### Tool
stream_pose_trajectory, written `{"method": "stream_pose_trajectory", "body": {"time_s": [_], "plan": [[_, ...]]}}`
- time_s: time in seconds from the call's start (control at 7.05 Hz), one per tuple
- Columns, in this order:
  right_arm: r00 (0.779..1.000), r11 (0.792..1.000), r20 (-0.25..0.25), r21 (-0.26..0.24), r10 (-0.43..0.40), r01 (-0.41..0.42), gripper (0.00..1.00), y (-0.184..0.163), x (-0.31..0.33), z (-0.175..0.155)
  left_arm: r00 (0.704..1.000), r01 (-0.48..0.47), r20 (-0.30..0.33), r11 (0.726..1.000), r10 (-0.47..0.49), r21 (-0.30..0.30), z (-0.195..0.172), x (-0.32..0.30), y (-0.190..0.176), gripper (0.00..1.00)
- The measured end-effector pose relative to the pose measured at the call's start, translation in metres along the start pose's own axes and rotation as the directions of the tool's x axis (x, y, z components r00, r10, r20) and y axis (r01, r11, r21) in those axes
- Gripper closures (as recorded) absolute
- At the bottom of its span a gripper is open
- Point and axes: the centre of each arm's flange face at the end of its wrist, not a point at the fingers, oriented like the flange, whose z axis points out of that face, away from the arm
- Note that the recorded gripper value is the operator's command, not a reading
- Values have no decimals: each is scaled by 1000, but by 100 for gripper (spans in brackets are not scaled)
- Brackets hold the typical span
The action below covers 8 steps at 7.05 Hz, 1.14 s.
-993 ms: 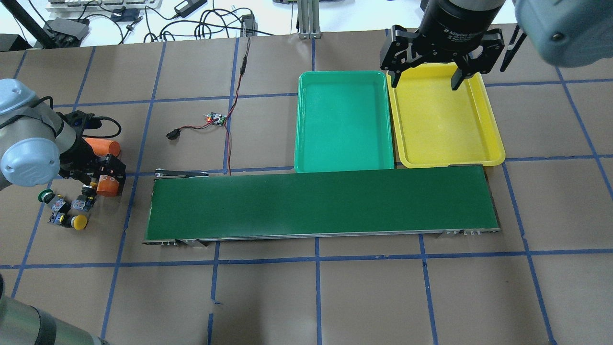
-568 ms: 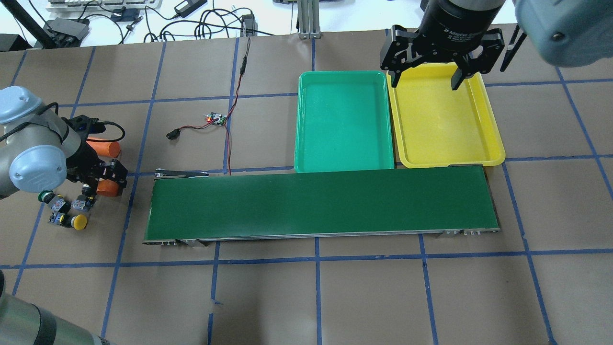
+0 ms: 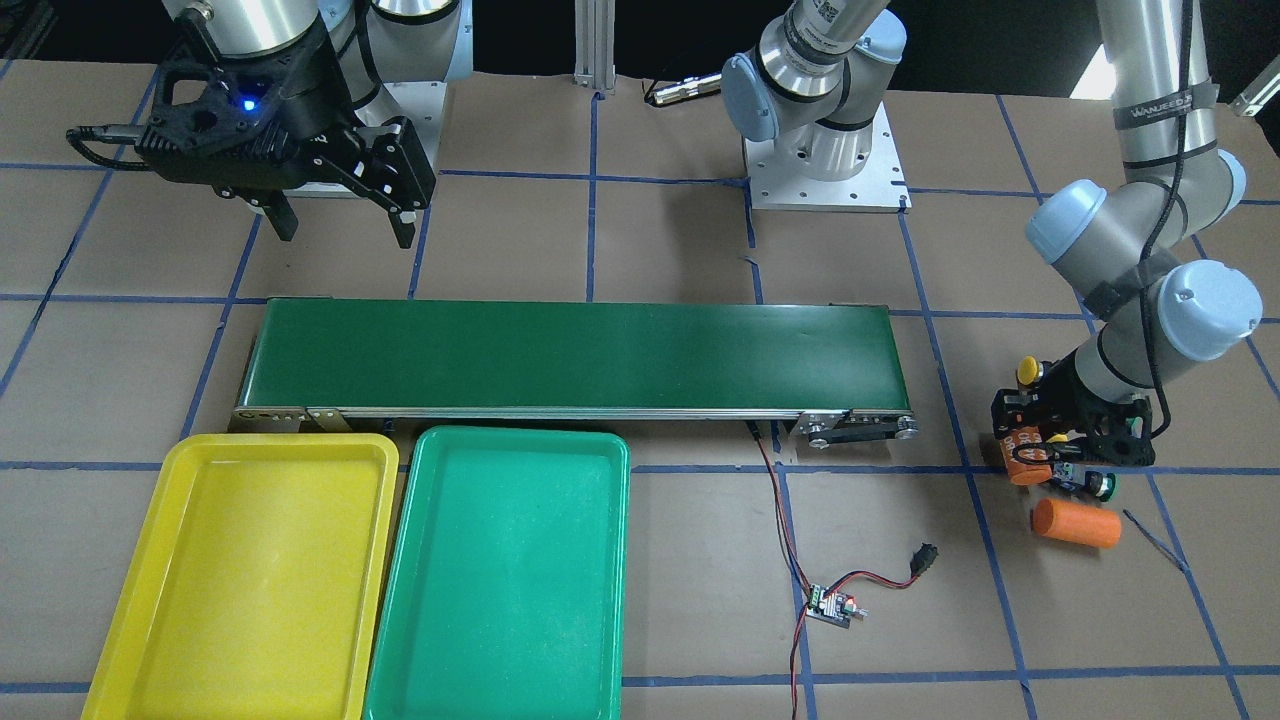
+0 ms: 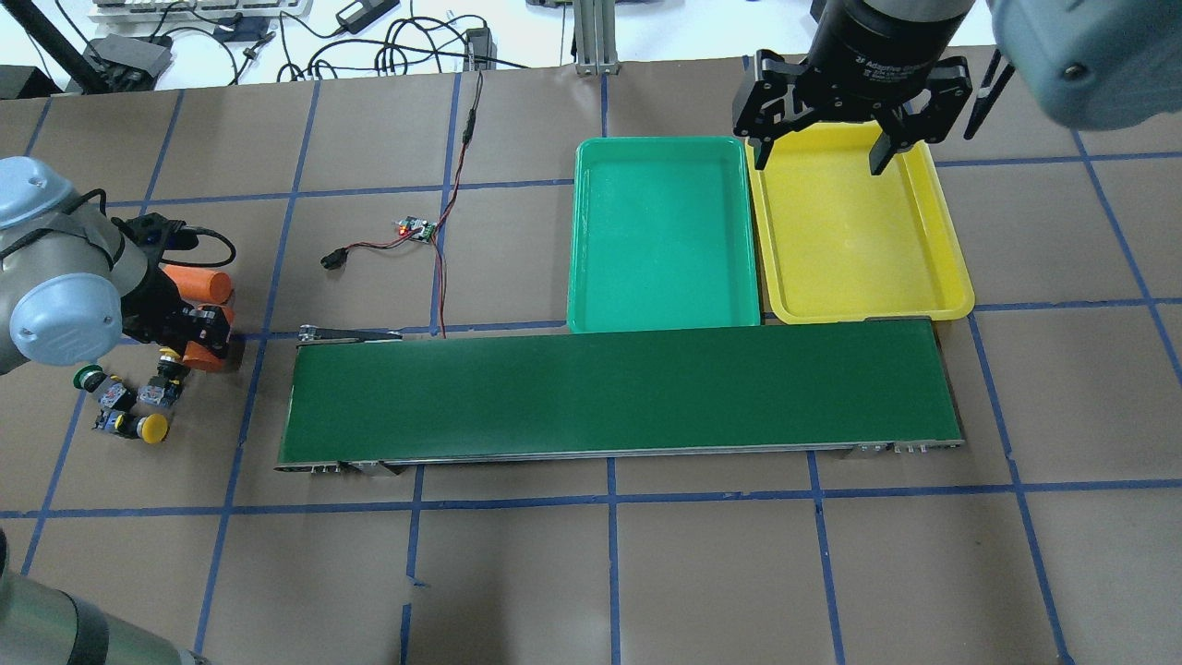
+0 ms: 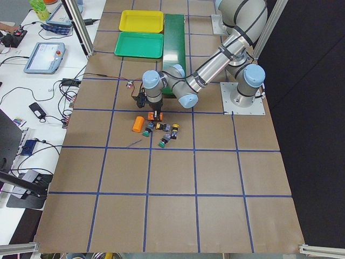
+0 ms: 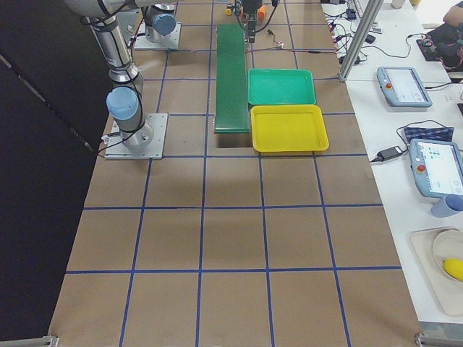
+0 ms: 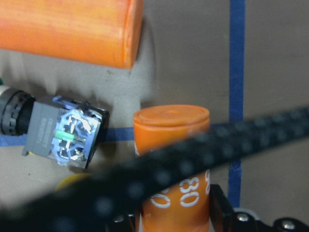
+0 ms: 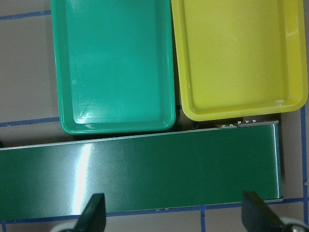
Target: Sort buttons by color to trays
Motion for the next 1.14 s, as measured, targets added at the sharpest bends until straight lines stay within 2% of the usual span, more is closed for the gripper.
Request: {"method": "stream_pose_trajectory", "body": {"time_s": [0.14, 0.28, 0.43, 0.57, 0.71, 0.99, 1.14], "plan": [[1000, 1000, 0, 1, 0, 0, 0, 0, 0, 0, 996, -88, 20, 996, 88, 6, -20, 4, 0, 98], [1000, 1000, 0, 0, 0, 0, 0, 0, 0, 0, 978, -207, 18, 978, 207, -3, -41, 18, 6, 99], [1000, 1000, 0, -1, 0, 0, 0, 0, 0, 0, 946, -323, -1, 946, 323, -16, -65, 44, 18, 99], [1000, 1000, 0, -1, 0, 0, 0, 0, 0, 0, 897, -442, -28, 897, 441, -29, -86, 87, 29, 100], [1000, 1000, 0, -2, 0, 0, 0, 0, 0, 1, 820, -572, -53, 819, 570, -43, -97, 143, 38, 100], [1000, 1000, 0, -2, 0, 0, 0, 0, 0, 1, 657, -754, -95, 654, 748, -62, -85, 213, 58, 100], [1000, 1000, -1, -3, -1, 1, 0, 0, 0, 1, 571, -821, -119, 568, 812, -60, -74, 226, 67, 93]]}}
